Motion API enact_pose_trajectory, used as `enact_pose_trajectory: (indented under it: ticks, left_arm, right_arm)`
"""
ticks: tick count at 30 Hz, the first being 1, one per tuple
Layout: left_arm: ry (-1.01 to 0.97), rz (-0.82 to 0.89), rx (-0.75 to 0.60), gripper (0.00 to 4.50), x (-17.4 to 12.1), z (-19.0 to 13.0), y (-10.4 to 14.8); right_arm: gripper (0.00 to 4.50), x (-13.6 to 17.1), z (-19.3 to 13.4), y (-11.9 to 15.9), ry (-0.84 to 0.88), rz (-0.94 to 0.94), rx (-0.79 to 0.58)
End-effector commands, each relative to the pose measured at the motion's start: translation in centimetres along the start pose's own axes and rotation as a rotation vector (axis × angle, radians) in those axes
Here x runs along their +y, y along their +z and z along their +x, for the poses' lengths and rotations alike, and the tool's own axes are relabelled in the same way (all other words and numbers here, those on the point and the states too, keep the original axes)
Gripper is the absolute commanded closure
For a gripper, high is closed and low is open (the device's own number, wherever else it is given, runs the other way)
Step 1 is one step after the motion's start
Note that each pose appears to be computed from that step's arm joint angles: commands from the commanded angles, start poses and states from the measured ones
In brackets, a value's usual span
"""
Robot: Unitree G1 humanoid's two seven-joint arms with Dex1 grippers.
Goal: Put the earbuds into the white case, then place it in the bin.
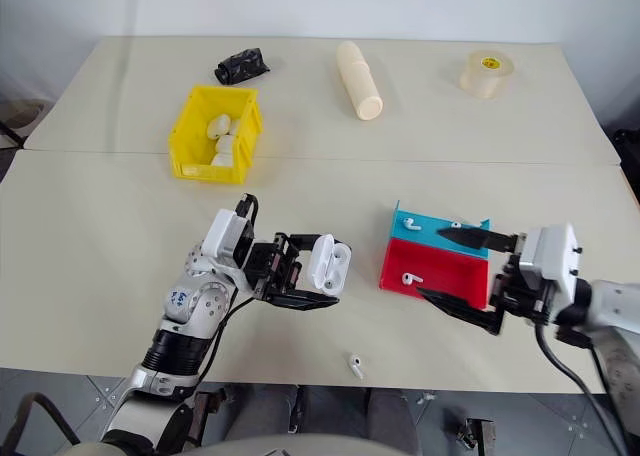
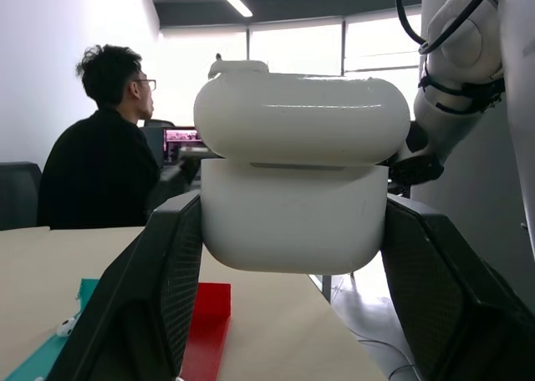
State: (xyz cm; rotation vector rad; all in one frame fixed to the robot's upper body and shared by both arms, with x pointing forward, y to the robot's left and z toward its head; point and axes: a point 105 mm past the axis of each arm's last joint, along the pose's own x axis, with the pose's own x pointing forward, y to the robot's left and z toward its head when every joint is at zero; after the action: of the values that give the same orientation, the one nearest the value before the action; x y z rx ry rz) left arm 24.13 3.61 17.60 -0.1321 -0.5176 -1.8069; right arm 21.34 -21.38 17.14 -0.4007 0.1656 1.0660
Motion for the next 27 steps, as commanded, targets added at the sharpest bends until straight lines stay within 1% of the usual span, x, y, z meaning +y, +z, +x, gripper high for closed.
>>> enact_pose_trajectory:
  ticks: [1,5,7,9,14,19,24,27]
  left_arm:
    - [-0.035,0.022,-0.006,1.70,-0.6,0.0,0.1]
    - [-0.006,0.038,0.046,1.70,-0.2,-0.4,-0.4]
    - [0.014,0.044,0.045,1.70,0.1,-0.5,-0.3]
    - [0.026,0.043,0.042,1.70,0.1,-0.6,-0.2]
    - [0.039,0.032,0.049,1.70,0.0,-0.6,-0.3]
    - [0.043,0.029,0.047,1.70,-0.1,-0.4,-0.4]
    - [0.051,0.032,0.035,1.70,0.0,0.0,-0.2]
    - [0.055,0.031,0.034,1.70,0.0,0.2,-0.2]
  right_arm:
    - [0.05,-0.8,-0.2,0.1,-0.035,0.011,0.147]
    - [0.05,-1.3,1.5,0.4,-0.041,0.014,0.295]
    - [0.05,-1.3,2.7,0.5,-0.031,0.016,0.353]
    - [0.05,-1.1,3.8,0.5,-0.012,0.034,0.399]
    - [0.05,-0.7,6.0,0.6,0.038,0.006,0.505]
    - [0.05,-1.0,7.9,0.6,0.040,-0.033,0.587]
    - [0.05,-1.5,7.9,-0.7,0.032,-0.088,0.726]
    - [0.05,-1.9,7.9,-1.2,0.033,-0.109,0.770]
